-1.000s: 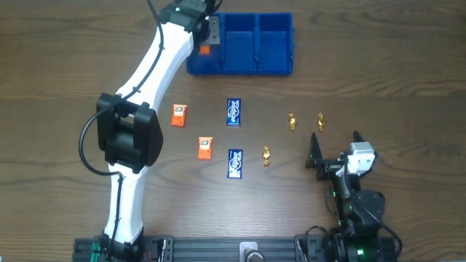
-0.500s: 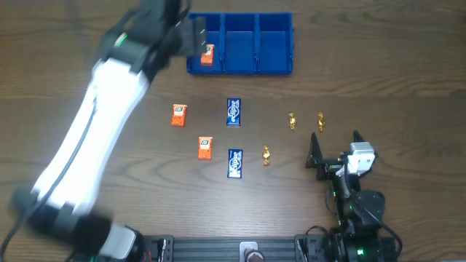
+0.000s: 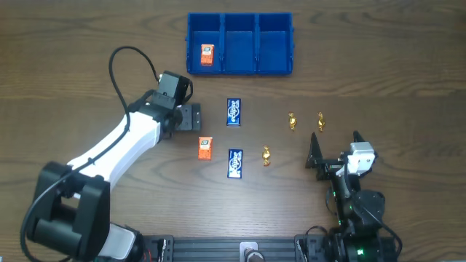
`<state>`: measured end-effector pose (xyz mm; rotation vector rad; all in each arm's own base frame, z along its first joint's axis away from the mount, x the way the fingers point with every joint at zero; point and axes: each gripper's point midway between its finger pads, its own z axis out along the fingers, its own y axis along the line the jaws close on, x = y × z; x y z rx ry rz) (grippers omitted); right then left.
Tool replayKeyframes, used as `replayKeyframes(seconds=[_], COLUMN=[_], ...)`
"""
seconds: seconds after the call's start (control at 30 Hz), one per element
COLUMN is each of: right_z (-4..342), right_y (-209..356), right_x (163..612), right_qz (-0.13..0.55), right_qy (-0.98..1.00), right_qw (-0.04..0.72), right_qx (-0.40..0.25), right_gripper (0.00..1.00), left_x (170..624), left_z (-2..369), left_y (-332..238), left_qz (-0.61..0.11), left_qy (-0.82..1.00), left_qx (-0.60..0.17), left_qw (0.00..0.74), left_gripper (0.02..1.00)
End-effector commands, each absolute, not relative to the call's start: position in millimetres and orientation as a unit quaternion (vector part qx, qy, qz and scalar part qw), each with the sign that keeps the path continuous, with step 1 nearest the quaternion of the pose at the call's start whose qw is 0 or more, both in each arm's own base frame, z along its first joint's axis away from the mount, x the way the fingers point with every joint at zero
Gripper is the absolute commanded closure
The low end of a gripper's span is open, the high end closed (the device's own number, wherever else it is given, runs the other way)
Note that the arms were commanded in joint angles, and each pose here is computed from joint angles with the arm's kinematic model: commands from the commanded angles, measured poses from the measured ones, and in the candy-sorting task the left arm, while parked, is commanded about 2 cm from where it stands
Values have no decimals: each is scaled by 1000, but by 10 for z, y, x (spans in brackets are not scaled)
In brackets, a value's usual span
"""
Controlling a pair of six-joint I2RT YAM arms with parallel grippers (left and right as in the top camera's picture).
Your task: Sort Candies Into Trays
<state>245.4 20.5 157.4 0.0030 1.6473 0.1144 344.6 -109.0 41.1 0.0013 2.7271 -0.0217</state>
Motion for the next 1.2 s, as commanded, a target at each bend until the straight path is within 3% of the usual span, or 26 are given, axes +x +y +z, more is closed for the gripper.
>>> replayKeyframes(seconds=[0.03,0.6,0.7,0.77,0.93,1.07,1.2], right_z=[1566,1565,1565,1565,1565,1565,1565], right_y=[211,211,211,211,211,211,211], right_x=[2450,2450,2450,2450,2450,2450,2450], right_qz=[49,49,49,50,49,49,49], right_qy=[734,734,734,734,734,734,734], right_qw=[678,677,677,677,677,677,677], right_qx=[-2,-2,-2,-2,-2,-2,-2], right_gripper=[3,3,3,3,3,3,3], left_x=[3490,3556,3555,3558,3594,3795,4023], left_z=[249,-12,-18,-17,19,620,1629], left_y=[-1107,-1033,-1034,-1034,-1046,-1110,-1217], left_qz=[-8,-15,-14,-14,-16,-34,-52], left_qy=[981,984,985,984,983,972,945], left_qx=[-5,4,7,7,7,-14,-20], left_qw=[195,175,174,175,182,231,321], left_gripper=[80,194,389,638,750,774,768])
